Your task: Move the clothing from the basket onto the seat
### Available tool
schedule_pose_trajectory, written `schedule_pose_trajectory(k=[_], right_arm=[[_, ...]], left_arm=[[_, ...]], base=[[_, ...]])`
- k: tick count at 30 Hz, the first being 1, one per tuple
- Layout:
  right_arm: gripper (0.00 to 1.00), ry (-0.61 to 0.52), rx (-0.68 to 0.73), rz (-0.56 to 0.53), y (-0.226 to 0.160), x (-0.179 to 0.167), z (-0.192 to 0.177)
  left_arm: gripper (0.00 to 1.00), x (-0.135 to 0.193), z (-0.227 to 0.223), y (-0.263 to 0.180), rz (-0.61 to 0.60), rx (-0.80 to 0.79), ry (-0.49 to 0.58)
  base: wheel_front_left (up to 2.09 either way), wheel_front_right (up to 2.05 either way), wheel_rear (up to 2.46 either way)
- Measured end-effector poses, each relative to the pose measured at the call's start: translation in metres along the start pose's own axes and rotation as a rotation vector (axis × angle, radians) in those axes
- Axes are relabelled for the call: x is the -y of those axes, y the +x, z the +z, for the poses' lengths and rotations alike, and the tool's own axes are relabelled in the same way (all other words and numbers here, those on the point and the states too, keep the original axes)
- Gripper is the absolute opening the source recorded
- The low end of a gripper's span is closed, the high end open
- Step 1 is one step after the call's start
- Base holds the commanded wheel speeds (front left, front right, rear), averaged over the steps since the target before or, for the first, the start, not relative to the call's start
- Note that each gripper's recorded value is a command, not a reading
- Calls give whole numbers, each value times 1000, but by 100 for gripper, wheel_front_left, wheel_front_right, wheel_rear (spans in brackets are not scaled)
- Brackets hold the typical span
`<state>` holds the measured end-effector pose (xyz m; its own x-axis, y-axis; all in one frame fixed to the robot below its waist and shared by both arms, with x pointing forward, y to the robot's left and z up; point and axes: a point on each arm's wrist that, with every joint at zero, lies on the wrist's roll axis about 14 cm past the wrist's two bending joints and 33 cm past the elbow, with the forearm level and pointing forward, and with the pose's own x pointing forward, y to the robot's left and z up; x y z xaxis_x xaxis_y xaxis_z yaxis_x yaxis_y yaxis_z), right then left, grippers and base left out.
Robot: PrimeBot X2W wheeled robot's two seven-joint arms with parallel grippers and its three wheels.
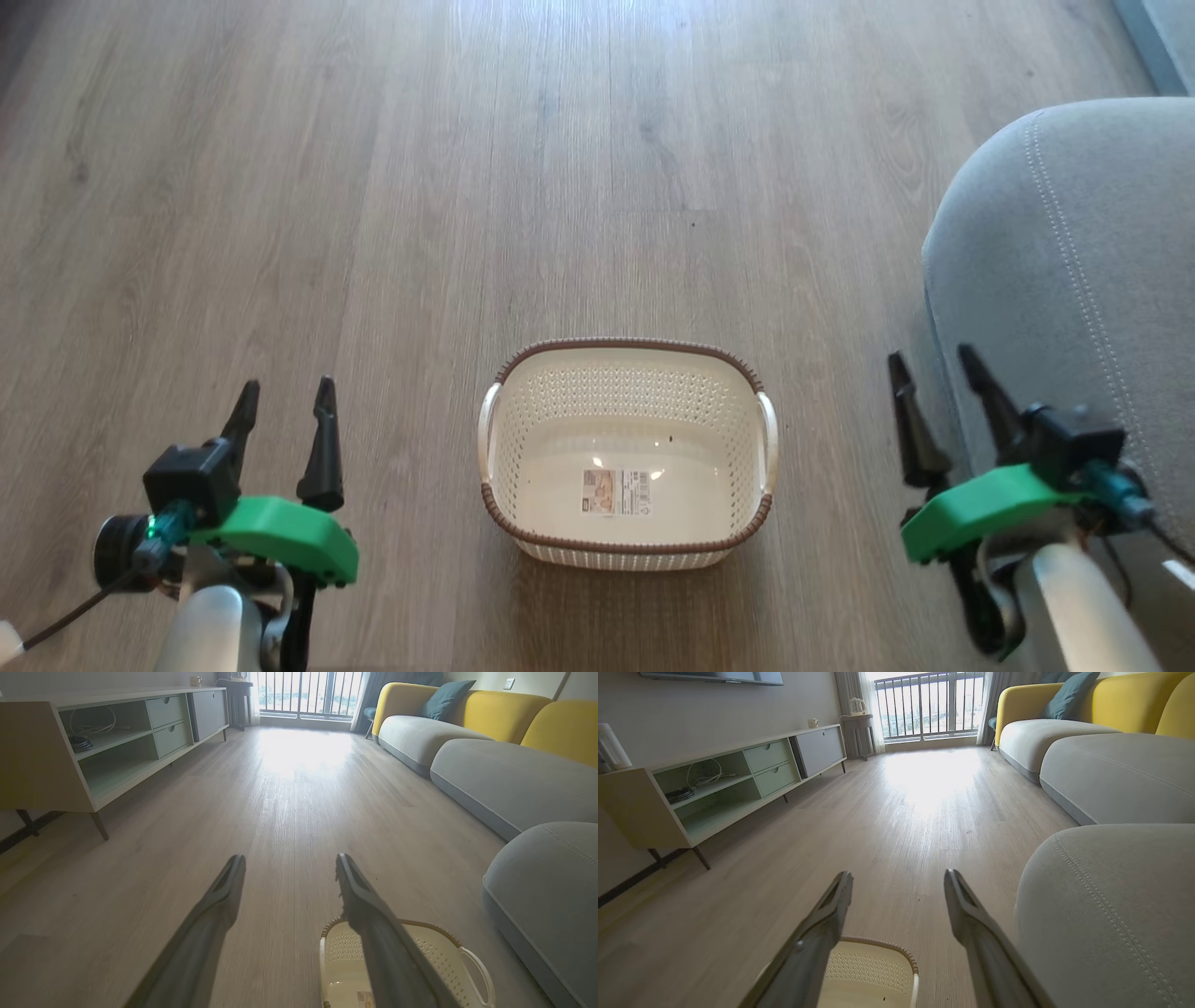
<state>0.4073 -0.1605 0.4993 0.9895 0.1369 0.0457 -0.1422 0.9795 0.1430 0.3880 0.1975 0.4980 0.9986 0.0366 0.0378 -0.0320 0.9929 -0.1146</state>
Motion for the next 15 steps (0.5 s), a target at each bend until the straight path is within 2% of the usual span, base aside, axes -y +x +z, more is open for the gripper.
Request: schedule_pose_trajectory(k=[15], right_arm=[[100, 14, -25, -3, -12, -3, -9]], left_arm=[[100, 1, -4, -10, -20, -10, 9]], base=[[0, 0, 0]])
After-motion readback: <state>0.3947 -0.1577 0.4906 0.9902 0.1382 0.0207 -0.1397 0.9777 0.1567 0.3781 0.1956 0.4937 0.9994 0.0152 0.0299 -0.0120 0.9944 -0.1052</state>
